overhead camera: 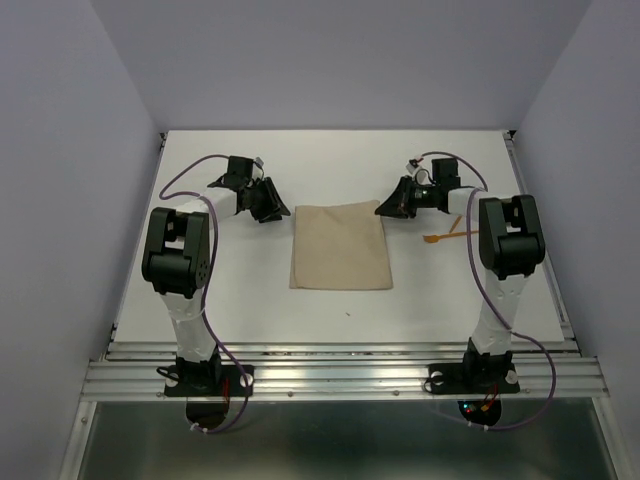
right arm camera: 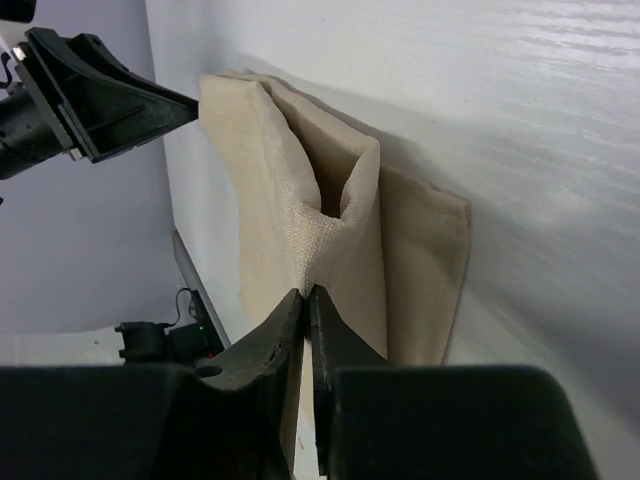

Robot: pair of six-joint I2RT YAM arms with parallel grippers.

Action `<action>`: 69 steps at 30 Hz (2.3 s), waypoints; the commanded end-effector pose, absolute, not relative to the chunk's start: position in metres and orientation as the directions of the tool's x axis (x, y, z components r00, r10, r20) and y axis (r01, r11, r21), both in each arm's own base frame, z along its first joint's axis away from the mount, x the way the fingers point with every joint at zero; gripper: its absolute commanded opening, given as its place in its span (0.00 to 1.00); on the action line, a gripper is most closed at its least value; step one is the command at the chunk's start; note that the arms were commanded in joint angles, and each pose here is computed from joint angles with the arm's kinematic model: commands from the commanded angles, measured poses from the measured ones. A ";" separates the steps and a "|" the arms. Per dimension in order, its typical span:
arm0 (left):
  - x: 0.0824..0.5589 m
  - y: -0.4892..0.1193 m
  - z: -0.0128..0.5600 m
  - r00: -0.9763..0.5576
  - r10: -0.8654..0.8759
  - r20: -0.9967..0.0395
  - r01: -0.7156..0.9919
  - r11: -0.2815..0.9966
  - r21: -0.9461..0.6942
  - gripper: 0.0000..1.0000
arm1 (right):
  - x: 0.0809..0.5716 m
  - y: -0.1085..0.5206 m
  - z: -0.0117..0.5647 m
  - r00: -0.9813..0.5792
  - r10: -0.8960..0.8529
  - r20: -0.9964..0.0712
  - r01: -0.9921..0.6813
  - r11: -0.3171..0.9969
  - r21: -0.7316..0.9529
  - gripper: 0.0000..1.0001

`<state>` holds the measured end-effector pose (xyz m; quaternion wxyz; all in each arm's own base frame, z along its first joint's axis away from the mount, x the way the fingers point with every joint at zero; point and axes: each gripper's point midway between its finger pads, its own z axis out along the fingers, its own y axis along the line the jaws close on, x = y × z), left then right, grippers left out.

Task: Fold the napkin into a case and place the utensils inside
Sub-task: Smooth out the lower triangle-folded napkin at the center of the board.

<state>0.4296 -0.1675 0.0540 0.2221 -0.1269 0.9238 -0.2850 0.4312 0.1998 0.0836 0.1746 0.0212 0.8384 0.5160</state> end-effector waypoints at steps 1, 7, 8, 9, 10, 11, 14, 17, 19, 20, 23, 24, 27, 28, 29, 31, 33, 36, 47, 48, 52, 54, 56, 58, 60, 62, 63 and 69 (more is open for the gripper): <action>0.435 -0.166 0.082 -0.846 -0.352 -0.401 -0.057 0.807 -0.587 0.42 | 0.442 0.190 0.083 -0.925 0.241 -0.295 -0.148 0.486 0.861 0.20; 0.436 -0.166 0.084 -0.845 -0.353 -0.401 -0.057 0.807 -0.588 0.42 | 0.453 0.160 0.060 -0.889 0.257 -0.379 -0.069 0.743 0.665 0.45; 0.436 -0.166 0.083 -0.845 -0.354 -0.400 -0.059 0.806 -0.589 0.42 | 0.451 0.155 0.056 -0.884 0.249 -0.395 -0.051 0.789 0.612 0.45; 0.436 -0.166 0.083 -0.845 -0.355 -0.400 -0.060 0.806 -0.590 0.42 | 0.450 0.153 0.064 -0.873 0.246 -0.421 -0.054 0.810 0.584 0.48; 0.437 -0.166 0.083 -0.845 -0.357 -0.399 -0.061 0.805 -0.590 0.42 | 0.449 0.149 0.063 -0.863 0.245 -0.442 -0.040 0.839 0.542 0.50; 0.437 -0.166 0.083 -0.846 -0.356 -0.397 -0.061 0.805 -0.591 0.42 | 0.441 0.153 0.059 -0.869 0.230 -0.438 -0.038 0.852 0.522 0.54; 0.437 -0.166 0.082 -0.846 -0.358 -0.395 -0.064 0.805 -0.590 0.42 | 0.432 0.162 0.064 -0.850 0.208 -0.483 -0.035 0.894 0.446 0.55; 0.436 -0.165 0.081 -0.846 -0.357 -0.396 -0.067 0.807 -0.586 0.42 | 0.428 0.167 0.067 -0.821 0.214 -0.529 -0.008 0.923 0.385 0.59; 0.436 -0.165 0.081 -0.846 -0.358 -0.395 -0.068 0.808 -0.585 0.42 | 0.427 0.176 0.067 -0.807 0.208 -0.552 -0.002 0.935 0.355 0.60; 0.435 -0.165 0.080 -0.848 -0.358 -0.392 -0.072 0.809 -0.583 0.42 | 0.426 0.180 0.066 -0.805 0.208 -0.555 0.003 0.938 0.346 0.60; 0.435 -0.164 0.080 -0.847 -0.357 -0.394 -0.072 0.811 -0.581 0.42 | 0.429 0.186 0.057 -0.803 0.180 -0.568 0.019 0.960 0.278 0.59; 0.435 -0.164 0.081 -0.846 -0.356 -0.396 -0.070 0.811 -0.580 0.42 | 0.431 0.181 0.053 -0.804 0.180 -0.566 0.041 0.967 0.250 0.59; 0.435 -0.163 0.081 -0.846 -0.356 -0.397 -0.072 0.814 -0.576 0.42 | 0.433 0.182 0.042 -0.806 0.163 -0.569 0.065 0.980 0.189 0.58; 0.435 -0.163 0.081 -0.846 -0.356 -0.398 -0.071 0.814 -0.577 0.42 | 0.434 0.181 0.040 -0.805 0.165 -0.570 0.072 0.981 0.182 0.56; 0.435 -0.163 0.081 -0.846 -0.356 -0.397 -0.072 0.814 -0.576 0.42 | 0.434 0.183 0.040 -0.802 0.162 -0.574 0.074 0.982 0.175 0.55; 0.434 -0.163 0.079 -0.847 -0.356 -0.394 -0.074 0.814 -0.576 0.42 | 0.436 0.180 0.038 -0.799 0.163 -0.579 0.084 0.984 0.160 0.48; 0.434 -0.163 0.079 -0.849 -0.355 -0.392 -0.074 0.814 -0.576 0.42 | 0.436 0.185 0.038 -0.798 0.155 -0.583 0.075 0.985 0.158 0.40; 0.434 -0.163 0.078 -0.848 -0.356 -0.393 -0.075 0.813 -0.577 0.42 | 0.437 0.186 0.034 -0.804 0.143 -0.577 0.066 0.986 0.153 0.27; 0.431 -0.163 0.075 -0.851 -0.356 -0.387 -0.077 0.813 -0.577 0.42 | 0.440 0.191 0.074 -0.760 0.161 -0.630 0.033 0.977 0.210 0.05; 0.431 -0.163 0.075 -0.850 -0.356 -0.388 -0.078 0.814 -0.576 0.42 | 0.442 0.190 0.078 -0.750 0.155 -0.642 0.031 0.979 0.201 0.19; 0.431 -0.162 0.075 -0.848 -0.358 -0.391 -0.081 0.817 -0.571 0.42 | 0.453 0.182 0.082 -0.732 0.130 -0.668 0.044 0.989 0.144 0.51; 0.432 -0.161 0.076 -0.846 -0.359 -0.395 -0.082 0.818 -0.569 0.42 | 0.462 0.175 0.082 -0.721 0.110 -0.684 0.063 0.994 0.093 0.55; 0.432 -0.160 0.078 -0.843 -0.358 -0.401 -0.080 0.821 -0.565 0.42 | 0.465 0.171 0.075 -0.727 0.089 -0.681 0.071 0.996 0.055 0.56; 0.432 -0.160 0.079 -0.843 -0.357 -0.403 -0.080 0.822 -0.563 0.42 | 0.471 0.173 0.072 -0.728 0.080 -0.681 0.064 0.997 0.048 0.57; 0.432 -0.160 0.079 -0.843 -0.356 -0.403 -0.079 0.823 -0.562 0.42 | 0.473 0.179 0.070 -0.729 0.065 -0.681 0.050 0.998 0.042 0.56; 0.432 -0.160 0.079 -0.843 -0.358 -0.402 -0.081 0.823 -0.562 0.42 | 0.476 0.185 0.071 -0.730 0.053 -0.681 0.036 0.999 0.039 0.56; 0.432 -0.159 0.078 -0.844 -0.357 -0.400 -0.083 0.824 -0.561 0.42 | 0.477 0.185 0.071 -0.730 0.051 -0.682 0.036 0.999 0.037 0.57; 0.432 -0.160 0.077 -0.845 -0.357 -0.398 -0.084 0.824 -0.561 0.42 | 0.476 0.200 0.064 -0.741 0.034 -0.670 0.004 0.999 0.046 0.61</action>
